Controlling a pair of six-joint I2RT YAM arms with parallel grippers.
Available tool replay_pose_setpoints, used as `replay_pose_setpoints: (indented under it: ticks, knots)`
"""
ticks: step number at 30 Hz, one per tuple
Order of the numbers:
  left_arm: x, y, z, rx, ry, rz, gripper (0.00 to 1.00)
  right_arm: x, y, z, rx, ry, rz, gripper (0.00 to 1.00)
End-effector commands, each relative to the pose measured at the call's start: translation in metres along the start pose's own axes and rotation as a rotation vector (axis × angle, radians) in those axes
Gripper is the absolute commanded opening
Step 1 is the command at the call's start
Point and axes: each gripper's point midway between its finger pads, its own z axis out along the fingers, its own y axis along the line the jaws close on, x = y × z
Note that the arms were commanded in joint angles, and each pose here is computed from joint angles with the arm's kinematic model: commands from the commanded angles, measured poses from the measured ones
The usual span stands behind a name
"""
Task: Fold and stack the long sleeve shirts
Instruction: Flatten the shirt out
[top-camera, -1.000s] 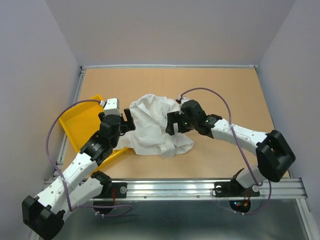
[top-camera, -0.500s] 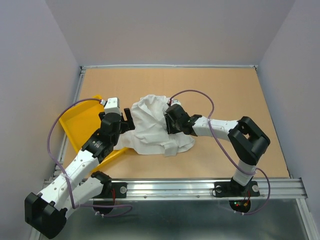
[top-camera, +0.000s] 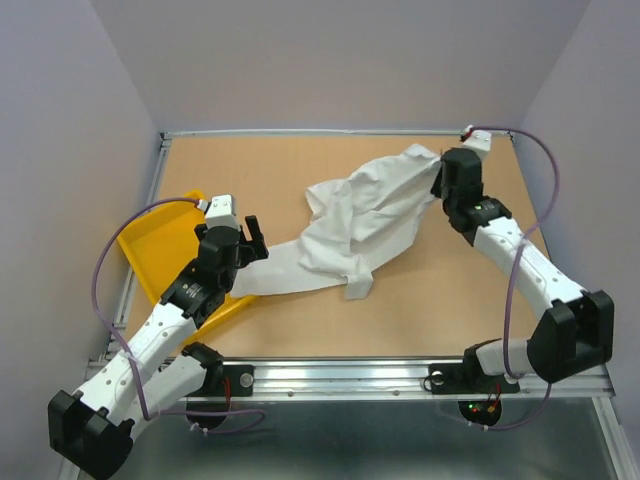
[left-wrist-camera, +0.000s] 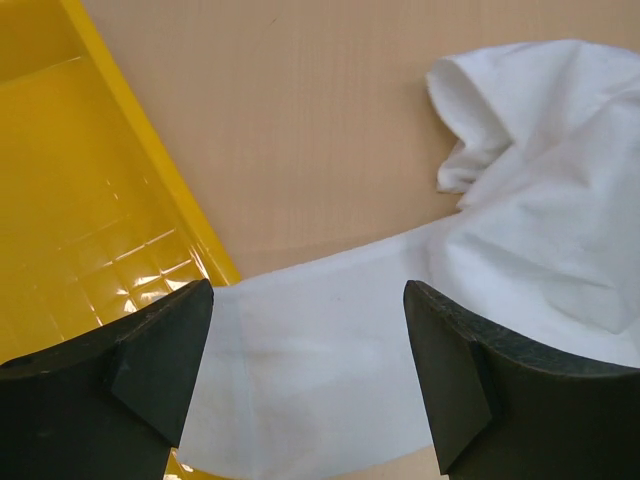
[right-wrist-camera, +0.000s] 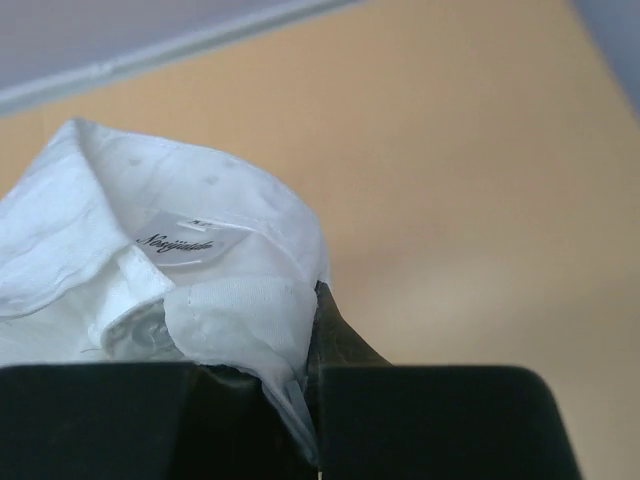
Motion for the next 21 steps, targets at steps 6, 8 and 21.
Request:
replay_pose_setpoints:
  ticks: [6, 8, 21]
  knots:
    - [-0.015, 0.002, 0.000, -0.009, -0.058, -0.025, 0.89, -0.150, -0.043, -0.063, 0.132, -0.339, 0.009, 0.01]
    - [-0.014, 0.002, -0.001, -0.009, -0.058, -0.028, 0.89, -0.167, -0.059, -0.070, 0.212, -0.378, 0.032, 0.01]
    - [-0.013, 0.002, 0.002, -0.009, -0.048, -0.022, 0.89, -0.050, 0.088, -0.061, -0.599, 0.032, -0.040, 0.06]
